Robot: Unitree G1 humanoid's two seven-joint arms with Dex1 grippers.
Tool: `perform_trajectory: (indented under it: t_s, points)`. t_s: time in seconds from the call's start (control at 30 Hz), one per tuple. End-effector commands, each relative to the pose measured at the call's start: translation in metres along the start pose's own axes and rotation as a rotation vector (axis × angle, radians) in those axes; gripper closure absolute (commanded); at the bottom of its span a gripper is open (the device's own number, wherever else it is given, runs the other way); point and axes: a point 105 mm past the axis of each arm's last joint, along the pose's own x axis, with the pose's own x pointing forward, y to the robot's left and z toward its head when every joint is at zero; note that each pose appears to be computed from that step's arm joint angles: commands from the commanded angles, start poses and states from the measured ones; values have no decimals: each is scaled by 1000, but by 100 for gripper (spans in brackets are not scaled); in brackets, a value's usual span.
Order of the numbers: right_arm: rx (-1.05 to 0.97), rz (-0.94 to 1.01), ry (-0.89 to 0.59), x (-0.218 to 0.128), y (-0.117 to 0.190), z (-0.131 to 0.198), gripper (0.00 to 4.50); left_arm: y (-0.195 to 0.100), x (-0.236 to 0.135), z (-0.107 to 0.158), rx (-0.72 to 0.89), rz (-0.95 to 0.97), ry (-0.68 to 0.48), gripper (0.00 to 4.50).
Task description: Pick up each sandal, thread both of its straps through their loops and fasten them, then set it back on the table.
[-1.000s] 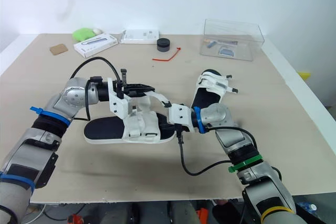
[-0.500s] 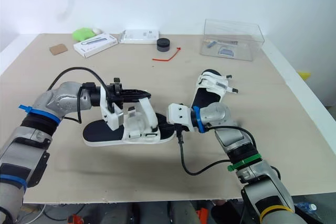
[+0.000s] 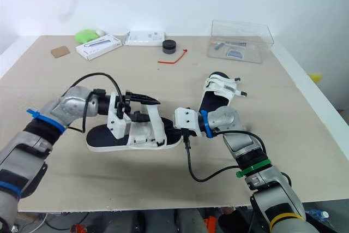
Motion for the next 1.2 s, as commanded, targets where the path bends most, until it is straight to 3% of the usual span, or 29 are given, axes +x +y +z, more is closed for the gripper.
perform_trajectory:
  t_s: [0.03, 0.13, 0.27, 0.33, 0.43, 0.63, 0.83, 1.1, 1.2]
  points:
    - [25, 29, 48, 0, 5, -12, 450, 12, -13, 7, -122, -22, -14, 83]
    - [25, 35, 45, 1, 5, -12, 450, 1, -27, 11, -206, -85, 8, 83]
    - [21, 44, 40, 4, 4, -11, 450, -14, -46, 16, -446, -138, 57, 83]
    - [21, 48, 37, 5, 4, -11, 450, -4, -62, 20, -807, -65, 49, 83]
    - [20, 55, 36, 5, 4, -11, 450, 1, -78, 51, -1294, -68, -93, 83]
    - [13, 64, 34, 6, 3, -11, 450, -15, -76, 102, -1653, -179, -260, 83]
    - [7, 60, 31, 7, 2, -9, 450, -63, -41, 117, -1759, -189, -179, 83]
    - [10, 53, 33, 6, 4, -10, 450, -78, 13, 86, -1794, -36, 11, 83]
    - [12, 44, 35, 5, 3, -10, 450, -76, 25, 87, -1820, -50, -4, 83]
